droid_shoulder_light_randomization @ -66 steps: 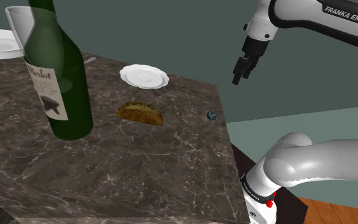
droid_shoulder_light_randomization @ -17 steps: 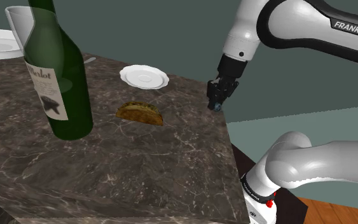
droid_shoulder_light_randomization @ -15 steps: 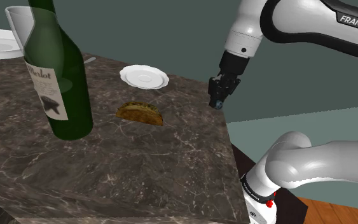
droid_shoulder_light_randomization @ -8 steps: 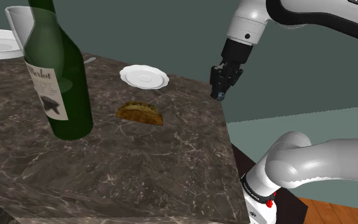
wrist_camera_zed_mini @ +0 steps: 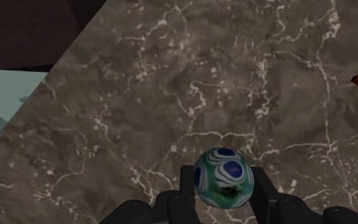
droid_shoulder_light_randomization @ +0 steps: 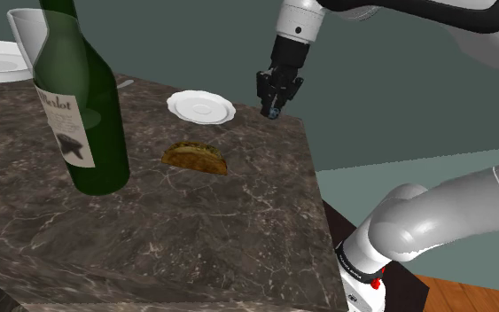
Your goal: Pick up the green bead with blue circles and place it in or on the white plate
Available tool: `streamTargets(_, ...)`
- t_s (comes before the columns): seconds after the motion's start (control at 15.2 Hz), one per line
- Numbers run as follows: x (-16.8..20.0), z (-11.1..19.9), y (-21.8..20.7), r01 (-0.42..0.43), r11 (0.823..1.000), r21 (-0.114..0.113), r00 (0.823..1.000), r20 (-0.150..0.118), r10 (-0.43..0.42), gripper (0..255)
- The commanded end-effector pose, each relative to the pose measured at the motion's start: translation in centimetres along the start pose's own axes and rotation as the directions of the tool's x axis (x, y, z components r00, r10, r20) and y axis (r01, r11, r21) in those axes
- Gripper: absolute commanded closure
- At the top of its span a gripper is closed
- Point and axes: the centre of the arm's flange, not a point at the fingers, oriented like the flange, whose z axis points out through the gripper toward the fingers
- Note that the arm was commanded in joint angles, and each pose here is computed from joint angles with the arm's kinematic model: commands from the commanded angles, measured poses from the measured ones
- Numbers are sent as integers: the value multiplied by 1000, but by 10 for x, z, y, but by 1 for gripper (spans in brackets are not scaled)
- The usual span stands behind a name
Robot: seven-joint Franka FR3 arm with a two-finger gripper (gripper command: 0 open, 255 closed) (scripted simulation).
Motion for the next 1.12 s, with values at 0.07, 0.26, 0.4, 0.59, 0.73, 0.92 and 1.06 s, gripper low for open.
streamTargets(0.07, 38, -3, -15, 0, 1000, 1, 1000, 0, 0, 255)
streamTargets(0.26, 75, -7, -28, 0, 1000, 1, 1000, 0, 0, 255)
streamTargets(0.4, 100, -9, -36, 0, 1000, 1, 1000, 0, 0, 255)
streamTargets(0.59, 138, -12, -49, 0, 1000, 1, 1000, 0, 0, 255)
streamTargets(0.73, 163, -14, -57, 0, 1000, 1, 1000, 0, 0, 255)
streamTargets(0.92, 200, -18, -70, 0, 1000, 1, 1000, 0, 0, 255)
streamTargets(1.06, 218, -14, -75, 0, 1000, 1, 1000, 0, 0, 255)
